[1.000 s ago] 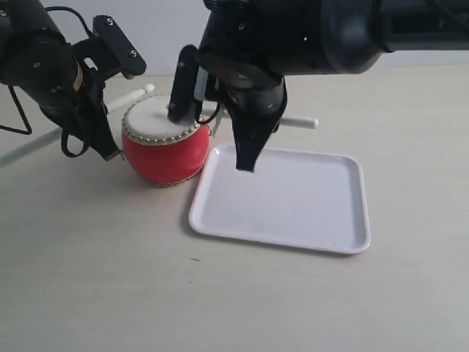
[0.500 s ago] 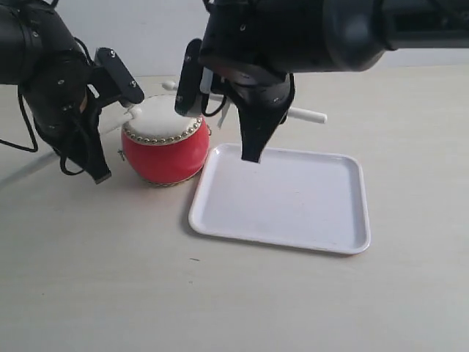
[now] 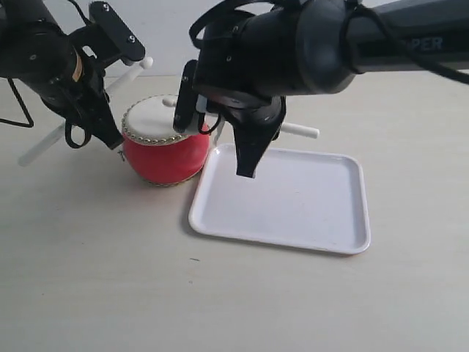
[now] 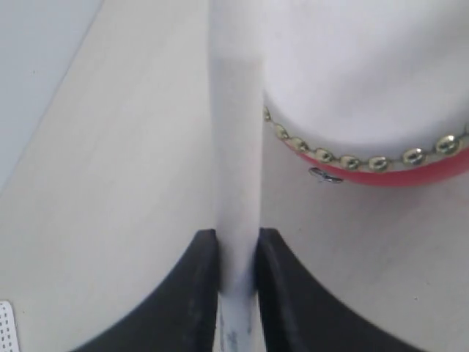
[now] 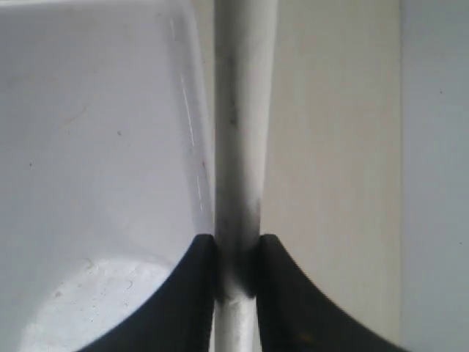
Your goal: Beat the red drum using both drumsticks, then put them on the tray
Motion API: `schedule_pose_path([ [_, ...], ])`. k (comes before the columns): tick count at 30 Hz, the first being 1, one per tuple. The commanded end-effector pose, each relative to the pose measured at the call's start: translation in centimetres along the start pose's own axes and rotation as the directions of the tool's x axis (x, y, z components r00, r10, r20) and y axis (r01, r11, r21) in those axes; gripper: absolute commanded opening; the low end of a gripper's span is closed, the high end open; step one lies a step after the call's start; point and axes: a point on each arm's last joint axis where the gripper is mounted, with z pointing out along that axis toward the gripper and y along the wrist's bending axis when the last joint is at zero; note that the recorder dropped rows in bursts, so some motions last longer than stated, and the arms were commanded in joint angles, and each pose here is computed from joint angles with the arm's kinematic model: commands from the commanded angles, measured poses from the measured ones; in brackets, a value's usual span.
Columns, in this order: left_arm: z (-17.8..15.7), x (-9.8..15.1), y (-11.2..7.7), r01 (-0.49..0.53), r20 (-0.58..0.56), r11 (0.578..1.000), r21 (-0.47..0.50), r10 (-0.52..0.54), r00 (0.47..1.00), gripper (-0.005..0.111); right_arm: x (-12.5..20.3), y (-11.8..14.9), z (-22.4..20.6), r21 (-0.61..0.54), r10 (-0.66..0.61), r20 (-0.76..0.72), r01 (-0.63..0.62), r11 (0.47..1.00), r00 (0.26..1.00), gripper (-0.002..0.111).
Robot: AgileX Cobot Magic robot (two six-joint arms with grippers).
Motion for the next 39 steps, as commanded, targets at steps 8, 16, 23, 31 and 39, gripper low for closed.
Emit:
schedule_pose_path([
  [8,-0.6,0.7,0.2,0.01,-0.069,1.0,-0.007,-0.01,0.998,0.0,0.6,0.0,1.3,0.065,-0.076,-0.136,0.086,0.994,0.988,0.0],
  [16,5.3,2.1,-3.4,-0.097,-0.276,0.987,0.129,0.129,0.952,0.0,0.5,-1.8,-1.3,0.093,0.081,0.009,-0.081,0.992,0.997,0.0],
  [23,2.7,0.8,-0.8,-0.034,-0.204,0.999,-0.008,0.031,0.978,0.0,-0.3,-0.1,0.6,0.028,0.054,0.005,-0.054,0.998,0.999,0.0],
  [31,0.5,0.5,0.2,0.007,-0.147,1.0,-0.025,-0.011,0.989,0.0,0.2,1.1,2.6,0.038,-0.048,-0.138,0.054,0.998,0.989,0.0],
  [39,2.8,0.9,-1.1,-0.02,-0.215,1.0,0.012,0.022,0.976,0.0,0.5,-1.0,-0.1,0.084,0.053,-0.048,-0.048,0.995,0.997,0.0],
])
